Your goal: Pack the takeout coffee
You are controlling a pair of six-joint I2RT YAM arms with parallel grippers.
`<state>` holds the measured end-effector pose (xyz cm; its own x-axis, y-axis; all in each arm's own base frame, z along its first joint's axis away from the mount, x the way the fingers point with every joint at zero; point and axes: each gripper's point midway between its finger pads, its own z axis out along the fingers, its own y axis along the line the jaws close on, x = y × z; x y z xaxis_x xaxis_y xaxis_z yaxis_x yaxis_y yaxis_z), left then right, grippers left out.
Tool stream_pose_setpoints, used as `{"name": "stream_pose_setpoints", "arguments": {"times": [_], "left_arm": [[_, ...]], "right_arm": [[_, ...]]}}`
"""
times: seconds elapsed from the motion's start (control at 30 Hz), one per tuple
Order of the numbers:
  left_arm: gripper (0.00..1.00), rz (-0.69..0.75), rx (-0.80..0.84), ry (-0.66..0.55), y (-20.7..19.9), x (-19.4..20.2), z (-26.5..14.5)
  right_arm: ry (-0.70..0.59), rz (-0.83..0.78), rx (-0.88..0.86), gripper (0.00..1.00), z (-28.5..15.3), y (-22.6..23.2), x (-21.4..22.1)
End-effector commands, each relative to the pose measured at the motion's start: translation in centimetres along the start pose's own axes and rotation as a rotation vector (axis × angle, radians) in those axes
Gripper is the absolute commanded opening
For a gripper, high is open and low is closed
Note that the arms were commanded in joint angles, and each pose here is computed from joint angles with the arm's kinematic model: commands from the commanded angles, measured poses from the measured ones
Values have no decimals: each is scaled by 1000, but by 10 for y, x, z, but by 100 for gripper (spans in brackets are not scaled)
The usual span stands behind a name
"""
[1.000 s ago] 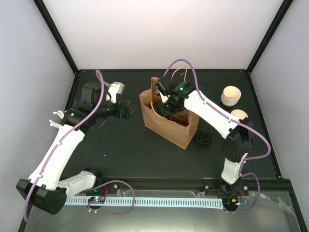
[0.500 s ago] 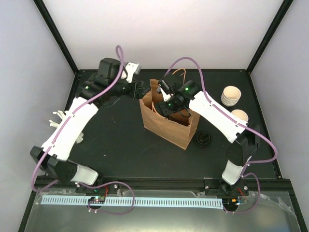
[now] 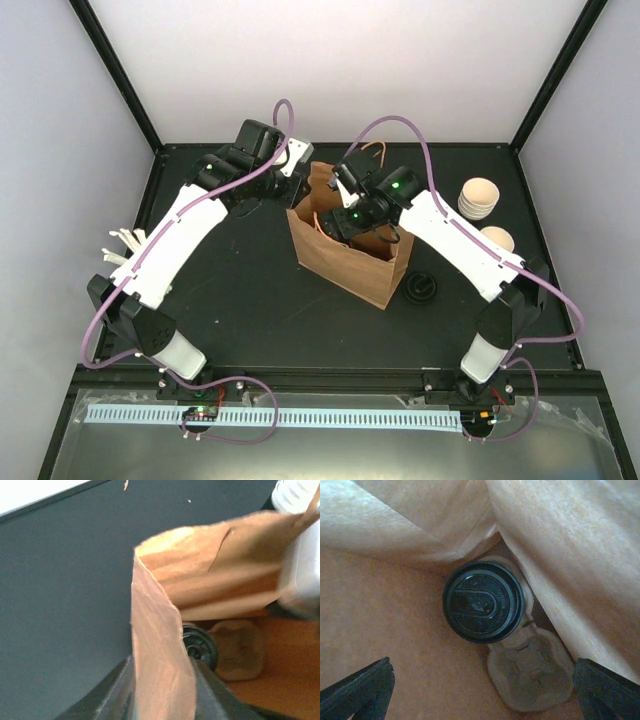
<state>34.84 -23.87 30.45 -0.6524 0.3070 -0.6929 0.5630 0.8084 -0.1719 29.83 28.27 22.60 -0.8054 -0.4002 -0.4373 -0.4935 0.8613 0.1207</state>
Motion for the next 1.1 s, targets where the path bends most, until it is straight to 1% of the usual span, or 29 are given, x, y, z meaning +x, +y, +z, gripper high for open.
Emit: {"name": "stream_pose_setpoints", "arguments": {"times": [0.0, 0.1, 0.13, 0.17, 0.43, 0.6, 0.83, 1.07], "left_arm": [[22, 26, -83, -3, 9, -5, -11], [6, 26, -130, -6, 16, -6, -18], [3, 26, -145, -3, 19, -6, -21], [2, 24, -159, -6, 21, -7, -23], [2, -26, -250, 46, 43, 7, -36], [2, -72, -297, 58, 66, 14, -47], [2, -168, -377, 43, 111, 18, -67], [2, -240, -453, 26, 149, 18, -76]], "right_arm": [[-82, 12, 5, 100, -29, -2, -6], [-121, 18, 10, 100, -43, -4, -8], [-131, 18, 10, 100, -47, -5, -8], [-145, 17, 4, 100, -53, -4, -8], [-279, 3, -69, 100, -113, 2, -6], [-349, 19, -63, 100, -140, -4, -3], [-457, 75, 46, 100, -172, -30, -1], [-509, 170, 183, 100, -188, -68, 9]]}}
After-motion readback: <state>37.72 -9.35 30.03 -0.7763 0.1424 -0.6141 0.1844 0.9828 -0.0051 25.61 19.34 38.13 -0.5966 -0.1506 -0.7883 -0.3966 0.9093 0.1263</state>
